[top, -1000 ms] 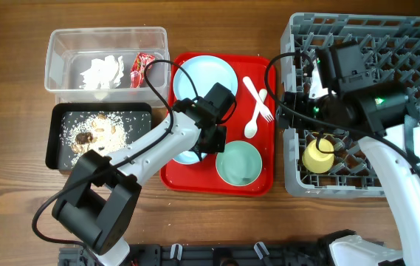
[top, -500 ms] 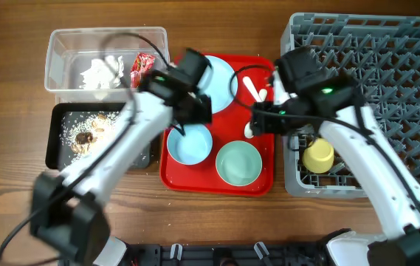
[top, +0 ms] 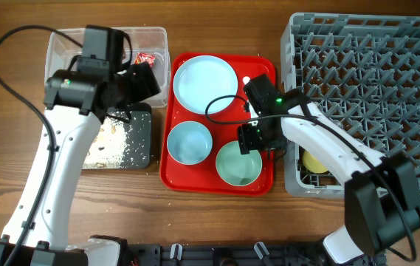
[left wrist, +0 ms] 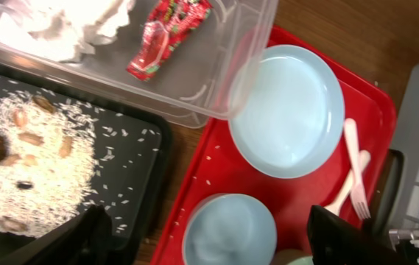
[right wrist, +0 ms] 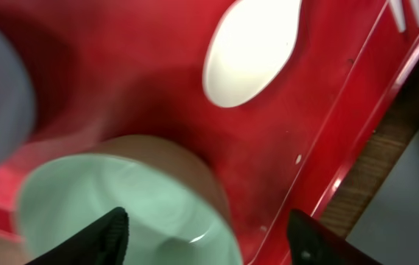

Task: Sort waste into correct bins and load items into the dishwasher rack
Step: 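Grasp the mint-green bowl with the right gripper, then place the mint-green bowl into the dish rack with the right gripper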

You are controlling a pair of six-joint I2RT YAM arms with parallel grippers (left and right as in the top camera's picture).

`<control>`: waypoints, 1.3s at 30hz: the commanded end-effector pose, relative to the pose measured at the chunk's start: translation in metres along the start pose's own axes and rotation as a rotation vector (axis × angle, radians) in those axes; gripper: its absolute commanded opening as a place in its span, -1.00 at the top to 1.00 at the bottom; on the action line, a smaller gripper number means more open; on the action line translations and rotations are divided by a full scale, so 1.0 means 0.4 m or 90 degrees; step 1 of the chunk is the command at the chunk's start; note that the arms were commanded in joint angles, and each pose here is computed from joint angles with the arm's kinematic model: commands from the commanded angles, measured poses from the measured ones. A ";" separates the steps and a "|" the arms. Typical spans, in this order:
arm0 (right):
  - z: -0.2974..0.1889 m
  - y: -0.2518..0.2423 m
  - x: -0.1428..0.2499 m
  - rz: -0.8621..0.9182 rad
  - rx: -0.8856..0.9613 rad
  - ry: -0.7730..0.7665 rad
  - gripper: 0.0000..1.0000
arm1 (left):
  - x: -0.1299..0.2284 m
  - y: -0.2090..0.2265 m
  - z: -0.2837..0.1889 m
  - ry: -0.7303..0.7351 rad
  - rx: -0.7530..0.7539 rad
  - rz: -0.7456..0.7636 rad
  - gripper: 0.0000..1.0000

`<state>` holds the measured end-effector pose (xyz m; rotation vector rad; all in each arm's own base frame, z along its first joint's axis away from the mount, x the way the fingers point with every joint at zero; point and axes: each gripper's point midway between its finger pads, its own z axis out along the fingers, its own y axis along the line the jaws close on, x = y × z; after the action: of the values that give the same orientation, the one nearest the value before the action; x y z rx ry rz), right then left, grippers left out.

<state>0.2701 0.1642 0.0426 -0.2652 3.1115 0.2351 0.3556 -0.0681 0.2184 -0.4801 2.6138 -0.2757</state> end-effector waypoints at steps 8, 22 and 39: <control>0.088 -0.039 0.038 -0.007 0.029 0.027 0.50 | -0.013 0.007 -0.019 -0.015 0.000 -0.006 -1.00; -0.159 -0.006 -0.045 -0.008 0.014 -0.096 0.91 | -0.013 0.007 -0.019 -0.015 0.000 -0.006 -1.00; -0.584 -0.438 -0.180 0.361 0.534 -0.529 0.91 | -0.013 0.007 -0.019 -0.015 0.000 -0.006 -1.00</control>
<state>0.3584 0.0154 0.2242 0.4496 2.3549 -0.4215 0.3553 -0.0646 0.2179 -0.4943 2.6152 -0.2715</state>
